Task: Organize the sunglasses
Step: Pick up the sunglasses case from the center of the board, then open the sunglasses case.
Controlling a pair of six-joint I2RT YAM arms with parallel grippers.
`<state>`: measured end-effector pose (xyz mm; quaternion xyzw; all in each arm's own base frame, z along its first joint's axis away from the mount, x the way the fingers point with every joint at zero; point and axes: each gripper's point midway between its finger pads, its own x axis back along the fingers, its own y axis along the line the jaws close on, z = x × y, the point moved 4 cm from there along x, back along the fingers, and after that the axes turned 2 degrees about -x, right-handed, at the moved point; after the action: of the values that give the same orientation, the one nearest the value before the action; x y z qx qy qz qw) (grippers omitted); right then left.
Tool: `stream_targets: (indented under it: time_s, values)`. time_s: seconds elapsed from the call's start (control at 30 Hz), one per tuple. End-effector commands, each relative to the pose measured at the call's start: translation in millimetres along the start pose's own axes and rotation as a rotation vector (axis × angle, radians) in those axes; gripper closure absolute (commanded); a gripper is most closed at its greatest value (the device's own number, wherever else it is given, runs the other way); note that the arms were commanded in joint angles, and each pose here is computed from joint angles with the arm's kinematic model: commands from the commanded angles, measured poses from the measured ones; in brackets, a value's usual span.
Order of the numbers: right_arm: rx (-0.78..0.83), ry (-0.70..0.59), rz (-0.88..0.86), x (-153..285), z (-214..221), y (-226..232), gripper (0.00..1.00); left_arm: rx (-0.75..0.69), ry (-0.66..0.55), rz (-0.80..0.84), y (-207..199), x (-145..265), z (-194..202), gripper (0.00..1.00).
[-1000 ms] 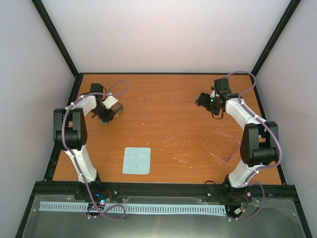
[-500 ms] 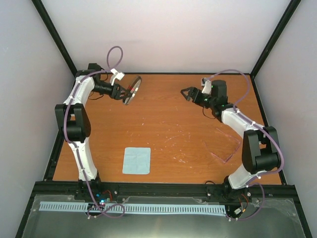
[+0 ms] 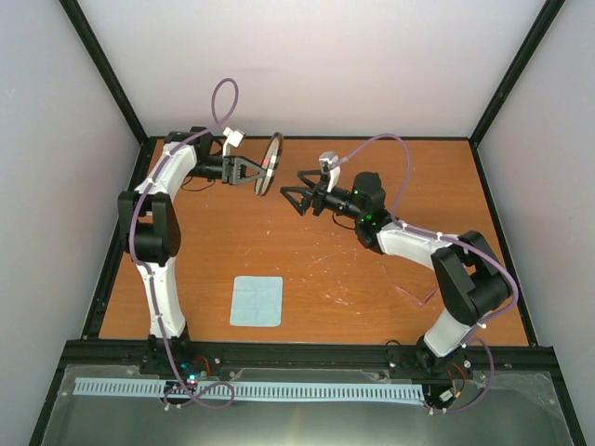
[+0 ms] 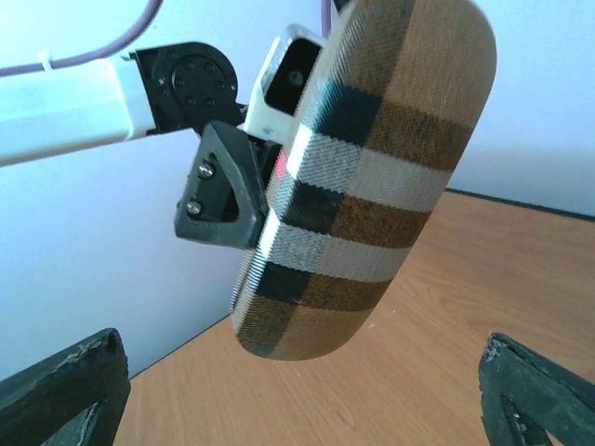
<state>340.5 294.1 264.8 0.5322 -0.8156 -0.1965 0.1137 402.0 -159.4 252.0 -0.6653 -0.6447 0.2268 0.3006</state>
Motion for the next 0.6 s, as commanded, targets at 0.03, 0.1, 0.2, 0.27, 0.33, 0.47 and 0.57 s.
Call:
stream_targets:
  time_s: [0.03, 0.1, 0.2, 0.27, 0.33, 0.47, 0.57]
  values:
    - [0.138, -0.087, -0.035, -18.9, -15.3, 4.9, 0.0, -0.101, -0.12, 0.132, -53.6, 2.0, -29.6, 0.7]
    - [0.13, -0.101, -0.041, -23.0, -18.3, 3.2, 0.0, -0.108, -0.111, 0.137, -59.3, -1.9, -27.6, 0.7]
    - [0.115, -0.135, -0.068, -27.1, -25.0, 3.6, 0.0, -0.115, -0.093, 0.137, -63.7, -7.4, -24.3, 0.71]
    - [0.089, -0.154, -0.114, -29.5, -28.8, 6.2, 0.01, -0.116, -0.086, 0.137, -65.0, -9.3, -22.4, 0.71]
    - [0.054, -0.176, -0.165, -31.4, -33.6, 8.8, 0.05, -0.109, -0.08, 0.134, -64.5, -10.3, -20.0, 0.72]
    - [-0.022, -0.22, -0.263, -31.8, -39.7, 13.4, 0.15, -0.098, -0.066, 0.12, -62.4, -11.0, -13.0, 0.73]
    - [-0.054, -0.219, -0.299, -33.6, -38.8, 13.8, 0.15, -0.099, -0.058, 0.111, -61.9, -11.2, -9.9, 0.73]
